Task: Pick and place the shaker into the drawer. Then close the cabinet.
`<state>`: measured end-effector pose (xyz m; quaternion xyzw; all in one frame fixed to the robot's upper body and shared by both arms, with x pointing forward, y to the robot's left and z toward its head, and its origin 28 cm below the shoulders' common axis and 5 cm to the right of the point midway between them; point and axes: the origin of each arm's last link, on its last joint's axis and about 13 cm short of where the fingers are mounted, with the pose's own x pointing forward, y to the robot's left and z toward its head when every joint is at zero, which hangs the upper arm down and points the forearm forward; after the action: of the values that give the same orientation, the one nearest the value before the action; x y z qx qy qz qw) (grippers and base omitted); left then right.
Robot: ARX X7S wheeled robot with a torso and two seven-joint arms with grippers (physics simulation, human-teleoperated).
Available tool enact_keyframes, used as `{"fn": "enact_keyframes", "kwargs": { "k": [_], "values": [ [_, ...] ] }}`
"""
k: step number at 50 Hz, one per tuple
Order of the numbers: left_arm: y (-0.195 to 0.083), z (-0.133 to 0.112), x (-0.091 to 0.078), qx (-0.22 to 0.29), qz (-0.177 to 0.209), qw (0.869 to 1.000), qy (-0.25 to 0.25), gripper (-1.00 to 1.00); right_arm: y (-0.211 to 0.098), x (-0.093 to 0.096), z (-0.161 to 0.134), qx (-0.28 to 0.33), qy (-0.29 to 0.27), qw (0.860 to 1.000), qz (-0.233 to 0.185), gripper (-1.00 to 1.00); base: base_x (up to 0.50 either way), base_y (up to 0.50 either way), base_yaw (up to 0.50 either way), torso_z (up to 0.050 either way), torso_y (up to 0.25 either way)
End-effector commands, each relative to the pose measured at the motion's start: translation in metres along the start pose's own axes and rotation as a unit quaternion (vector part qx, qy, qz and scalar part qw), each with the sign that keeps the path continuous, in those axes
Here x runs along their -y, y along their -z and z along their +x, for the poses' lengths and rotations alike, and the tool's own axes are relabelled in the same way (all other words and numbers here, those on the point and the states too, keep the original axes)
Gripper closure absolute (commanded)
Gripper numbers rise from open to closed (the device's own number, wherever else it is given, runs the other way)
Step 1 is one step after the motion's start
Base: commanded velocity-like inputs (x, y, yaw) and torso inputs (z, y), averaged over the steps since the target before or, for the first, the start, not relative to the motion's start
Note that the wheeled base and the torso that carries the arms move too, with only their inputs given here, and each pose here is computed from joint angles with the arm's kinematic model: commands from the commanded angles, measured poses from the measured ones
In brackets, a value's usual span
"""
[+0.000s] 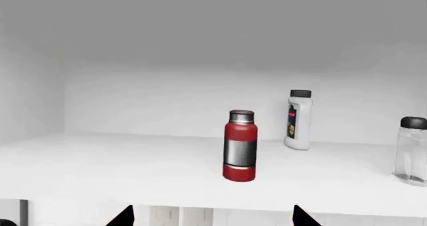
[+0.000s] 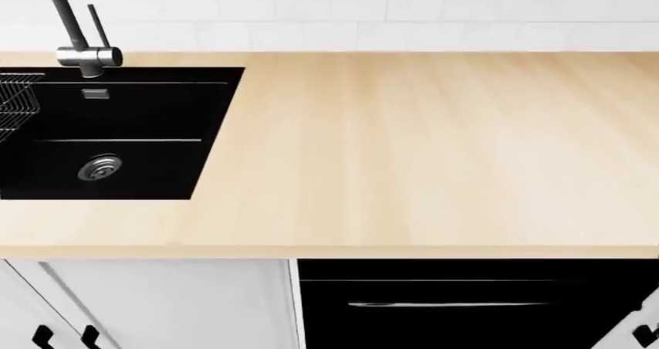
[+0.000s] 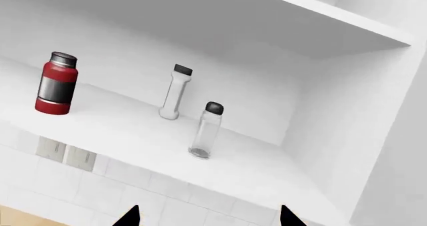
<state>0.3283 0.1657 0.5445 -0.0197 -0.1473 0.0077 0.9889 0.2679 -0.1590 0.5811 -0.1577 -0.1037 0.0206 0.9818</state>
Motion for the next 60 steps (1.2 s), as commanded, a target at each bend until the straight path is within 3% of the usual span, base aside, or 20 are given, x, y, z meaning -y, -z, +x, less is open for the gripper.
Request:
{"fn": "enact_keyframes", "kwargs": {
  "k": [1, 16, 26, 32, 44, 45, 60],
  "values": [
    [-0.013, -0.004, -0.005, 0.016, -0.003, 1.000, -0.001, -1.00, -0.009, 0.000, -0.007, 0.030, -0.003, 1.000, -0.008, -1.00, 0.50, -0.05, 0.00, 0.000, 0.000],
    [-0.008, -0.003, -0.002, 0.008, 0.003, 1.000, 0.007, -1.00, -0.007, 0.001, -0.004, 0.029, -0.016, 0.999, -0.011, -1.00, 0.50, -0.03, 0.00, 0.000, 0.001],
    [-0.009, -0.006, 0.004, 0.005, 0.001, 0.997, 0.078, -1.00, -0.003, 0.004, -0.002, 0.023, -0.015, 1.000, -0.005, -1.00, 0.50, -0.17, 0.00, 0.000, 0.001],
    [-0.004, -0.002, 0.001, 0.001, 0.010, 0.998, 0.055, -1.00, -0.002, 0.004, 0.001, 0.022, -0.027, 0.999, -0.013, -1.00, 0.47, -0.06, 0.00, 0.000, 0.002],
    [0.004, 0.003, -0.006, 0.001, 0.026, 1.000, 0.008, -1.00, 0.004, 0.005, 0.004, -0.002, -0.030, 1.000, -0.003, -1.00, 0.00, 0.00, 0.00, 0.000, 0.001],
    [0.005, 0.004, -0.006, 0.003, 0.026, 1.000, 0.007, 1.00, 0.004, 0.005, 0.003, -0.003, -0.029, 1.000, -0.003, -1.00, 0.00, 0.00, 0.00, 0.000, 0.000],
    [0.002, 0.005, -0.007, 0.022, 0.026, 0.999, -0.021, 1.00, 0.007, 0.012, 0.001, -0.008, -0.019, 1.000, 0.002, -1.00, 0.00, 0.00, 0.00, 0.000, 0.000]
  ]
}}
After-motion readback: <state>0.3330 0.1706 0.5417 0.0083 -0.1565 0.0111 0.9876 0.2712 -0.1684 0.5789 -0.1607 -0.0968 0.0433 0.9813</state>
